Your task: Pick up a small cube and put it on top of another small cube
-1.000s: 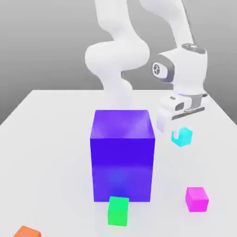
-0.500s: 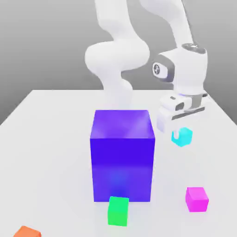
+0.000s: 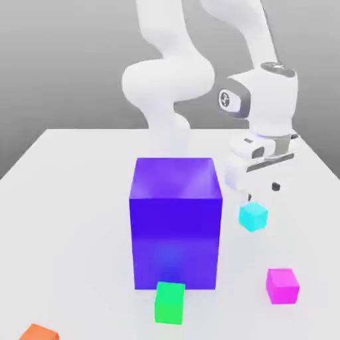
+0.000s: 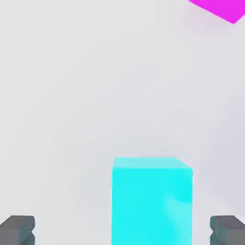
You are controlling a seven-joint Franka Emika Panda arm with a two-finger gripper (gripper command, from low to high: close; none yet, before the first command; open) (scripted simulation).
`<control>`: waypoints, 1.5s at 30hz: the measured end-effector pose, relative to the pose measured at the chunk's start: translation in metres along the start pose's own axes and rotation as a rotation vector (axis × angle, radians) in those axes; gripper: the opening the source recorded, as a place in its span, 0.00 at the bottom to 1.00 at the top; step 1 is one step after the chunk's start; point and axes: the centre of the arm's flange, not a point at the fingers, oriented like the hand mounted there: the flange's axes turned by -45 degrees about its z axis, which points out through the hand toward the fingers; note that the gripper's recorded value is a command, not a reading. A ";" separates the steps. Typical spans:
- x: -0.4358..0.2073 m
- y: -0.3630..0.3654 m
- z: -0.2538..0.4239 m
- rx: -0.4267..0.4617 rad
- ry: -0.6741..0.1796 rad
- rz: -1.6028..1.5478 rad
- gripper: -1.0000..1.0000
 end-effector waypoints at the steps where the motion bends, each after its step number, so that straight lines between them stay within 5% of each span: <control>1: 0.000 0.000 0.000 0.000 0.000 0.000 1.00; 26: -0.001 -0.015 0.013 0.023 -0.008 0.102 1.00; 36: 0.068 -0.021 -0.004 0.098 -0.020 0.239 1.00; 45: 0.135 0.030 0.001 0.077 -0.012 0.386 1.00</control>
